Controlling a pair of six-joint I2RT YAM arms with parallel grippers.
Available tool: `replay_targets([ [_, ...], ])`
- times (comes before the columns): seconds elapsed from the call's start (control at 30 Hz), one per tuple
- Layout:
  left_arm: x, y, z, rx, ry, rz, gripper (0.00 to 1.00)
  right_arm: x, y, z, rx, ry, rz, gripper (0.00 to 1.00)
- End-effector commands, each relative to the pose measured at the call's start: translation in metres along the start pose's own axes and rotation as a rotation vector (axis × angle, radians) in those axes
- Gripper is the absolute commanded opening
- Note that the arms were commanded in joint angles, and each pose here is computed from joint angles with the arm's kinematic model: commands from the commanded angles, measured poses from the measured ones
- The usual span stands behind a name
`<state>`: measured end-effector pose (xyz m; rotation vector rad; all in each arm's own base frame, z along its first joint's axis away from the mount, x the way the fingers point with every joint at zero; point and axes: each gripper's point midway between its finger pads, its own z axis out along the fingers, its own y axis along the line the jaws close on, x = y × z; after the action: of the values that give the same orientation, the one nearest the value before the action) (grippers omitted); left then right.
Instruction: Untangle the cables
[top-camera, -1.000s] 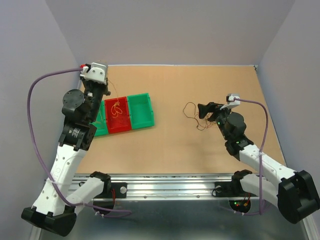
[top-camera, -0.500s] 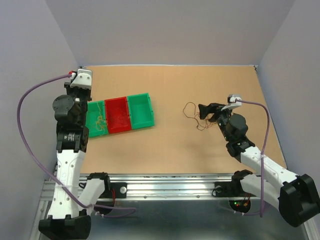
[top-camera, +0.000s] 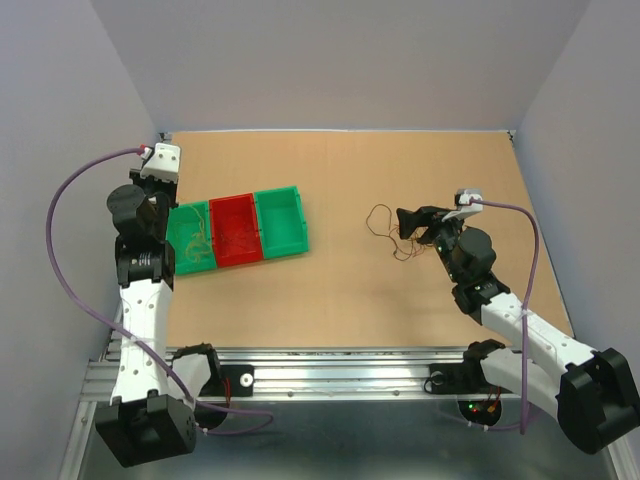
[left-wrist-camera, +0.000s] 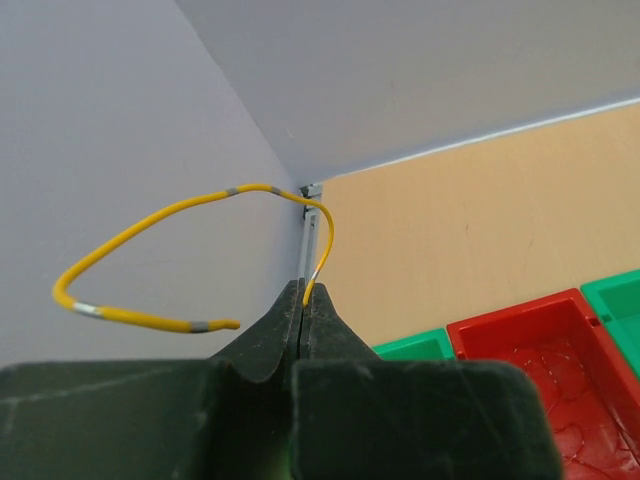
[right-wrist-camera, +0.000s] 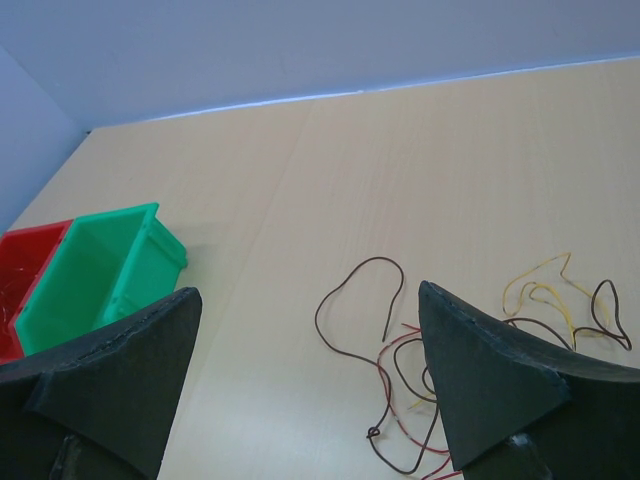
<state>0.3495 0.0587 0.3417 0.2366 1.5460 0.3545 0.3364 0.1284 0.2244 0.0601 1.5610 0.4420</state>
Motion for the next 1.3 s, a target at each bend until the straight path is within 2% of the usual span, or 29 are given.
replay_targets([
  [0.0,0.000,0.006,0.008,-0.003,-0.055,0.020,0.00,-0.002,0.001,-0.002,-0.017,-0.019,-0.013,0.94],
  [0.13,0.005,0.015,0.021,-0.015,-0.044,0.017,0.00,-0.002,0.002,-0.002,-0.021,-0.017,-0.009,0.94],
  [0.27,-0.006,0.030,0.035,-0.018,-0.044,0.001,0.00,-0.001,0.002,-0.002,-0.021,-0.016,-0.008,0.94],
  [0.47,-0.056,0.041,0.040,0.013,-0.116,-0.030,0.00,-0.001,0.000,-0.001,-0.013,-0.017,-0.009,0.94],
  [0.7,-0.077,0.046,0.044,0.021,-0.130,-0.065,0.00,-0.001,0.001,-0.002,-0.016,-0.016,-0.012,0.94],
  [0.97,-0.059,0.034,0.041,0.056,-0.104,-0.074,0.00,-0.001,0.000,-0.003,-0.016,-0.016,-0.012,0.94],
  [1.27,0.003,0.020,0.023,0.011,-0.004,-0.082,0.00,-0.002,0.001,-0.004,-0.020,-0.018,-0.013,0.94],
])
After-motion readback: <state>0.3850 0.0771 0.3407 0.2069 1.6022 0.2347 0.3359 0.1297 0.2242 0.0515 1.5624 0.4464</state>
